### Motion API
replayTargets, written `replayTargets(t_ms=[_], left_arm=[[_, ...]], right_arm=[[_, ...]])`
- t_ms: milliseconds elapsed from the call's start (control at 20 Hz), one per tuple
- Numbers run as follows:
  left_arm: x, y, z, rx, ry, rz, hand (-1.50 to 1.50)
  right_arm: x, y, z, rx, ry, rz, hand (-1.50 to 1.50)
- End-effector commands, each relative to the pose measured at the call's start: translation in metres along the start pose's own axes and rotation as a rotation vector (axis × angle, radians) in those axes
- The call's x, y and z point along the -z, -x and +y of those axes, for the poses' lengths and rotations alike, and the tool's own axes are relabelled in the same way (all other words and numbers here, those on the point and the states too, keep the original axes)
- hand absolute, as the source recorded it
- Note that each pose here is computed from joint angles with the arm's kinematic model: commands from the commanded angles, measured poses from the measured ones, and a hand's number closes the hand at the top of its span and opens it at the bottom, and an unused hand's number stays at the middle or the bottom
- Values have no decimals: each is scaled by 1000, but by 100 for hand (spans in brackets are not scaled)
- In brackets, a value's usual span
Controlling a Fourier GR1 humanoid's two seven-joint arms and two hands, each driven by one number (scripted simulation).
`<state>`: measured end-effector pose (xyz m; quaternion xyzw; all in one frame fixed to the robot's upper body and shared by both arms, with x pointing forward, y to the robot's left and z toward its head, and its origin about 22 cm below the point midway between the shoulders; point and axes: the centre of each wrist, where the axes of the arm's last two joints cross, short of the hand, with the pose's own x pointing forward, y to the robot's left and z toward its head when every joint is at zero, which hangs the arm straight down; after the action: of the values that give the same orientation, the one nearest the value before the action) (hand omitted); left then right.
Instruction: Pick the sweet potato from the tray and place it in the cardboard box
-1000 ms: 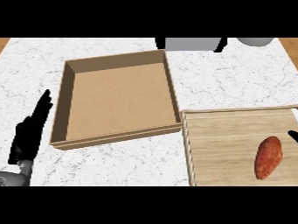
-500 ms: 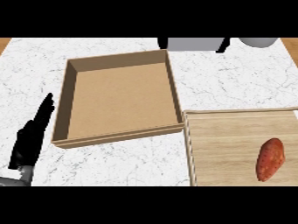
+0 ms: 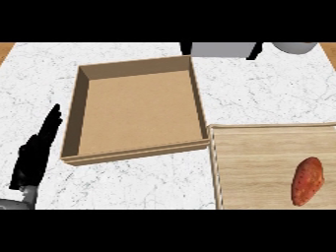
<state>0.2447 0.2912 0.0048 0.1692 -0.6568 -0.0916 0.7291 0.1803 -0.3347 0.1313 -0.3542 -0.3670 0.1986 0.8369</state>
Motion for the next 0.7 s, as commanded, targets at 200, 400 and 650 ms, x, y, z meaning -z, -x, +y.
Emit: replayTargets(t_ms=[200,400,650], left_arm=[[-14,-14,-8,-13,-13,1,0],[-12,-11,-4,1,0,8,0],[-20,-21,-4,7,2,6,0]], right_arm=[[7,-11,23,-43,-7,105,-150],[12,-17,28,-60,-21,154,-150],[31,-13,46,-59,-17,168,-150]])
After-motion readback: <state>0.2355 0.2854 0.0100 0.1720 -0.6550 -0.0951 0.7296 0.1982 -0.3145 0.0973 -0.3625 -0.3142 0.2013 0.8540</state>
